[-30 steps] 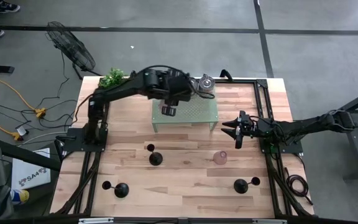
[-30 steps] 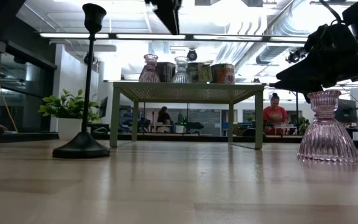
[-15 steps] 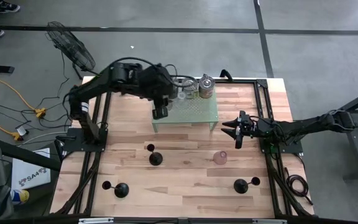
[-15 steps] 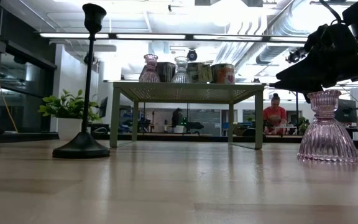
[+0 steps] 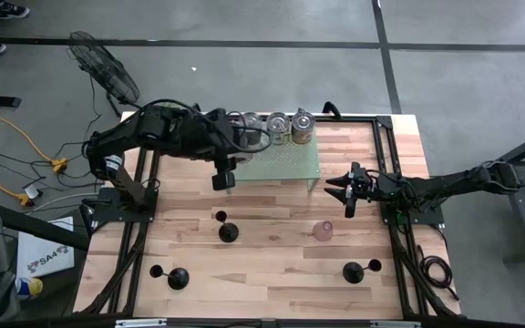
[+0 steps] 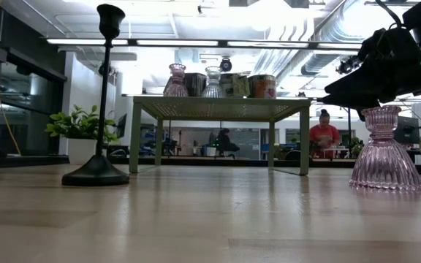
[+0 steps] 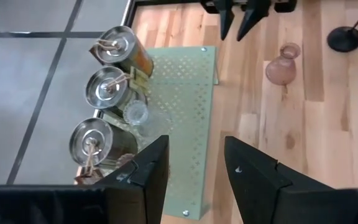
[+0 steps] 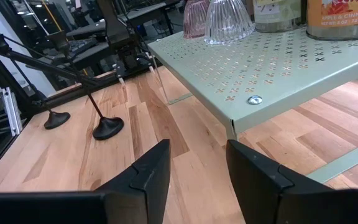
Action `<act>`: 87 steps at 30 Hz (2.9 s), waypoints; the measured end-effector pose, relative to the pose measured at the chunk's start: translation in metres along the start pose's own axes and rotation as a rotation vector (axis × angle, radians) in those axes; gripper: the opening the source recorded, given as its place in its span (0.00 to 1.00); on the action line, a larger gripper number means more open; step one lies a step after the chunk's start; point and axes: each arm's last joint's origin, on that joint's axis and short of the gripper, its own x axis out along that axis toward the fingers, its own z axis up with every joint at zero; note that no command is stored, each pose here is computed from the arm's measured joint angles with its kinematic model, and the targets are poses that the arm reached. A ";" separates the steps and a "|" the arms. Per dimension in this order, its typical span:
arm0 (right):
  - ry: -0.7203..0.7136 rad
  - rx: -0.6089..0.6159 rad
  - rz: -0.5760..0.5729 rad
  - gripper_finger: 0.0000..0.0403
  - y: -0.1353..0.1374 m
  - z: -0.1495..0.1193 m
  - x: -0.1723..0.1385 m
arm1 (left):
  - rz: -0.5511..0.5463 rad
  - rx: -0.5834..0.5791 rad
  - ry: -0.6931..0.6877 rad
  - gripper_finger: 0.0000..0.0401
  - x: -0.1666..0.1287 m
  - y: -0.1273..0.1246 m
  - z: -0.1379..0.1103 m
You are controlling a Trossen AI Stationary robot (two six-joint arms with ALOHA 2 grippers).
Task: Pick & Place candle stick holders
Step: Put the bottom left black candle holder on the shelf
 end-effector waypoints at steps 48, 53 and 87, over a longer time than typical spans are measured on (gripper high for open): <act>0.026 -0.008 -0.009 0.37 -0.001 -0.003 0.000 | -0.070 -0.424 -0.340 0.37 0.042 -0.002 -0.281; 0.026 -0.007 -0.010 0.37 -0.001 -0.003 0.000 | -0.126 -0.537 -0.360 0.37 0.047 -0.004 -0.298; 0.026 -0.007 -0.010 0.37 -0.001 -0.003 0.000 | -0.817 -0.644 -0.038 0.01 -0.042 0.006 -0.268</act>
